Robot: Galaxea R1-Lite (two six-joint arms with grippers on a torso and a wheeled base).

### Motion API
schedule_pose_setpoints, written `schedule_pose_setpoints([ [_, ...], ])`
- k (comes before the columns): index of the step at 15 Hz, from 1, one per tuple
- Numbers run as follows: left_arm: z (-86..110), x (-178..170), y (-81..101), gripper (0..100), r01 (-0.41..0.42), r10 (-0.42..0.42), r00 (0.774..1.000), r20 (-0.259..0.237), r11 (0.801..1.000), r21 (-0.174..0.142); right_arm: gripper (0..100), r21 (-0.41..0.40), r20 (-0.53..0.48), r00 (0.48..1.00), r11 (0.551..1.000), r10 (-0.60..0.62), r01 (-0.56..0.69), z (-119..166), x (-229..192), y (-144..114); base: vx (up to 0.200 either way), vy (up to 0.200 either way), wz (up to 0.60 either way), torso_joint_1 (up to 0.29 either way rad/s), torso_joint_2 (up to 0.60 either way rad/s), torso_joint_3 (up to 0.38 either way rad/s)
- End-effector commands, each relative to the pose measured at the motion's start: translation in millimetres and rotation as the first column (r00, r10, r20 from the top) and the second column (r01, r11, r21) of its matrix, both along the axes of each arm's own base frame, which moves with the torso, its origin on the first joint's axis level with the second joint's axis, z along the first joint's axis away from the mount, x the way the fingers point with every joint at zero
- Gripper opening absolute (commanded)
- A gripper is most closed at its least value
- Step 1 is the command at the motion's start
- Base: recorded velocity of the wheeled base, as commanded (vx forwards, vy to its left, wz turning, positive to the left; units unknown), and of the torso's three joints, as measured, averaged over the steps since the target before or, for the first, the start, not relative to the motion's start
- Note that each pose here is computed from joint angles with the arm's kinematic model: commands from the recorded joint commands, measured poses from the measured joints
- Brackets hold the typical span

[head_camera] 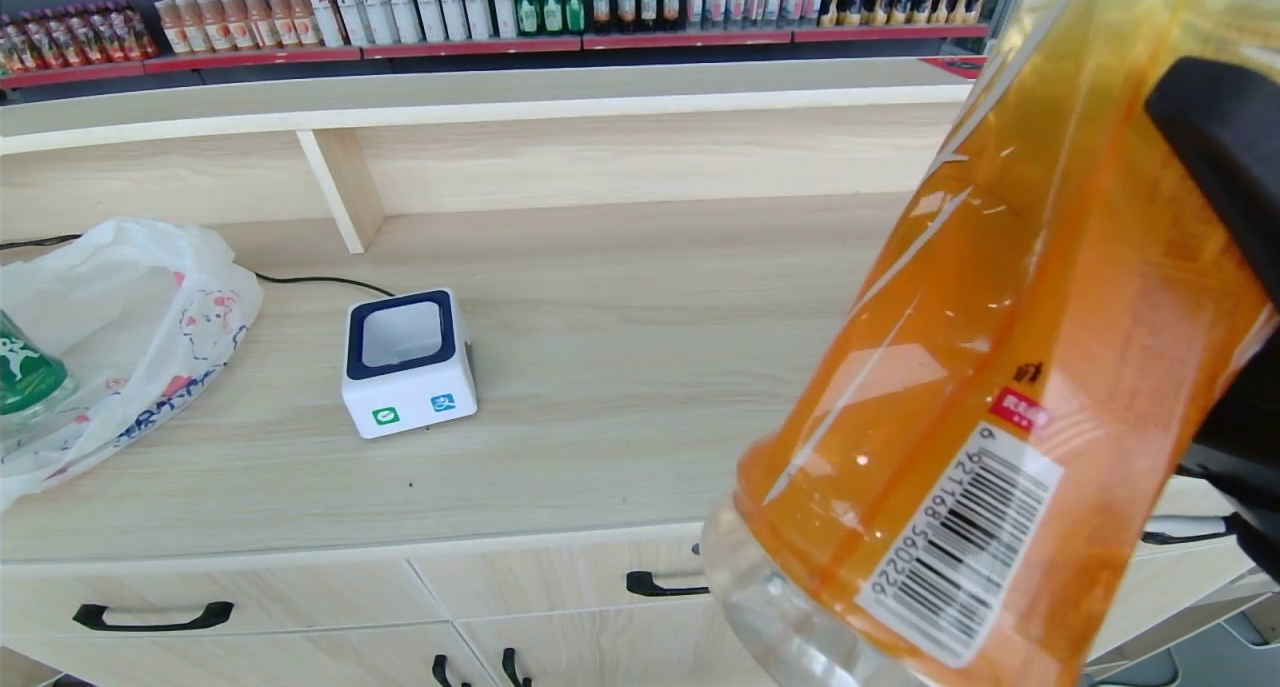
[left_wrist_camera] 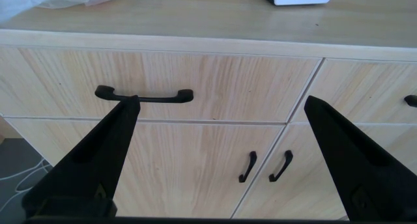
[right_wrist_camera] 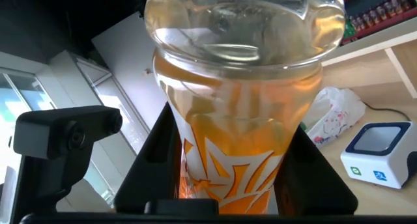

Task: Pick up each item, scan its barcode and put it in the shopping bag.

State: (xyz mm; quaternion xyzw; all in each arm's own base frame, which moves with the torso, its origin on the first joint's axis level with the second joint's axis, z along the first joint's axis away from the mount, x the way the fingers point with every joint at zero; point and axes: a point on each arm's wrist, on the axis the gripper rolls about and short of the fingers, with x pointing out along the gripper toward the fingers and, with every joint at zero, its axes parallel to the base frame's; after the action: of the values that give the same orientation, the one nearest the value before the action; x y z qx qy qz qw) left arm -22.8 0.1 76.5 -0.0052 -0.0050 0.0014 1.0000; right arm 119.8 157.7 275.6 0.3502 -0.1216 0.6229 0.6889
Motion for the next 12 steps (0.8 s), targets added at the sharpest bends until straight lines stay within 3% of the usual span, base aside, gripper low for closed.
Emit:
schedule_pose_setpoints([
  [1,0.0,0.1,0.0,100,0.000,0.000,1.000,-0.002,1.000,0.000,0,0.010,-0.014,1.000,1.000,0.016,-0.016,1.7,0.6,1.1,0.000,0.000,0.00,0.000,0.00,0.000],
  [12,0.1,0.0,0.0,100,0.000,0.000,1.000,0.001,1.000,0.000,0,0.015,-0.042,0.996,0.997,0.073,-0.072,3.0,0.1,1.4,0.000,0.000,0.00,0.000,0.00,0.000],
])
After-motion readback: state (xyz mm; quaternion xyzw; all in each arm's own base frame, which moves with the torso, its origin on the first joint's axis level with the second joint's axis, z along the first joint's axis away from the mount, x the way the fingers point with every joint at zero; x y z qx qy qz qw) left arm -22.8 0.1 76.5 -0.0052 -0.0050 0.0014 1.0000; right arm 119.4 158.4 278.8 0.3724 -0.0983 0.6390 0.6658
